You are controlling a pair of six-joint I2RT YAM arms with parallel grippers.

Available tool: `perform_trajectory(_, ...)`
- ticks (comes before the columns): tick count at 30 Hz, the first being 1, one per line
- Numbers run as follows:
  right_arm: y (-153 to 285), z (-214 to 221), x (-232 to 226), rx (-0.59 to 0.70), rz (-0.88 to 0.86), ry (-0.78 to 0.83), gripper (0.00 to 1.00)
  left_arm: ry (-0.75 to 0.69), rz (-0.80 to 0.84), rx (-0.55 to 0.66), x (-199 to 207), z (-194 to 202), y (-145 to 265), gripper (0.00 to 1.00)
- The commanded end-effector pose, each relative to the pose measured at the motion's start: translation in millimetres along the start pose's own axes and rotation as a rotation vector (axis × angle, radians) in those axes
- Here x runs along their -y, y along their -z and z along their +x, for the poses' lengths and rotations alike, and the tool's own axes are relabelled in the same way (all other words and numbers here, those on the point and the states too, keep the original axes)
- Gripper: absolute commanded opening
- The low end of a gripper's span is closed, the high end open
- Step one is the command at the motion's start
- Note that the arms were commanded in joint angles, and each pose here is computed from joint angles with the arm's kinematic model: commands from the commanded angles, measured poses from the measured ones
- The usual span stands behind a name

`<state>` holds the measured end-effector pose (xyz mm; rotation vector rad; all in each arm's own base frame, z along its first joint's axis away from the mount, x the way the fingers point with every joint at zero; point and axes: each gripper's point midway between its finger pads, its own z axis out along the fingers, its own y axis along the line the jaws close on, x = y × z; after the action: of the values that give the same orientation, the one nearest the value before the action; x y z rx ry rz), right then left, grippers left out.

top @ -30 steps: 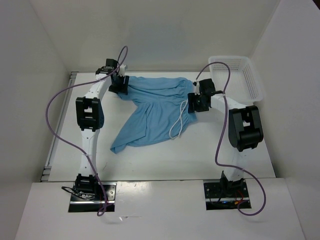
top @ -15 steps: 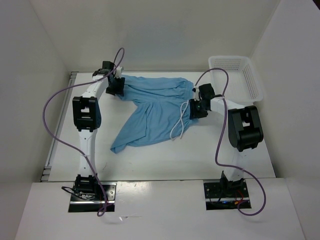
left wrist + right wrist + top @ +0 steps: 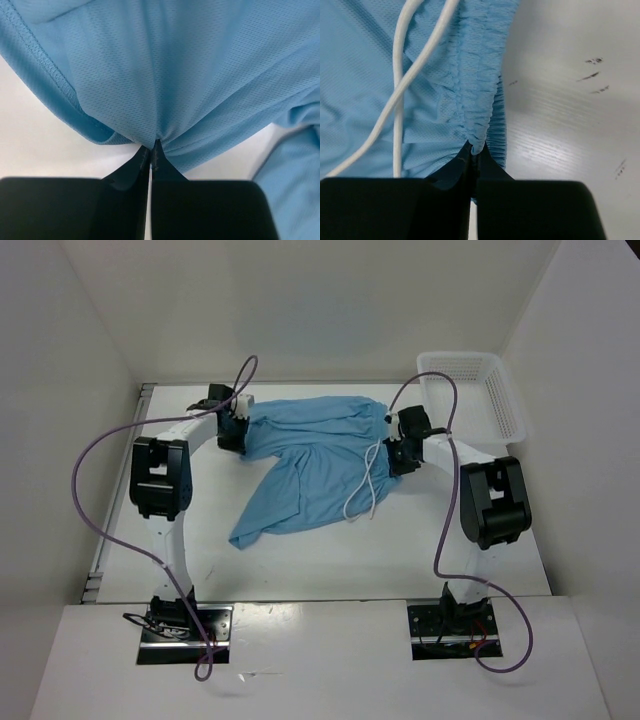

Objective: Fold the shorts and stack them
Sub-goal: Flatten the shorts out

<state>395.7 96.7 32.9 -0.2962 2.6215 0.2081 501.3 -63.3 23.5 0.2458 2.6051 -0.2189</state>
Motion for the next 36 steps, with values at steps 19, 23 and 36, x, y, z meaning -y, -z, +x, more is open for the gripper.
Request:
perform_trajectory(19, 61, 25, -29, 0.019, -0.09, 0.206, 0.42, 0.056, -0.121, 0.078, -19, 35, 153, 0.8)
perform_trajectory(23, 52, 38, -29, 0.009, -0.1, 0.205, 0.44, -0.048, 0.092, 0.034, 59, 38, 163, 0.8)
perform_trajectory(36, 45, 45, -29, 0.041, -0.098, 0.2, 0.44, -0.422, 0.111, -0.124, 181, 115, 93, 0.78)
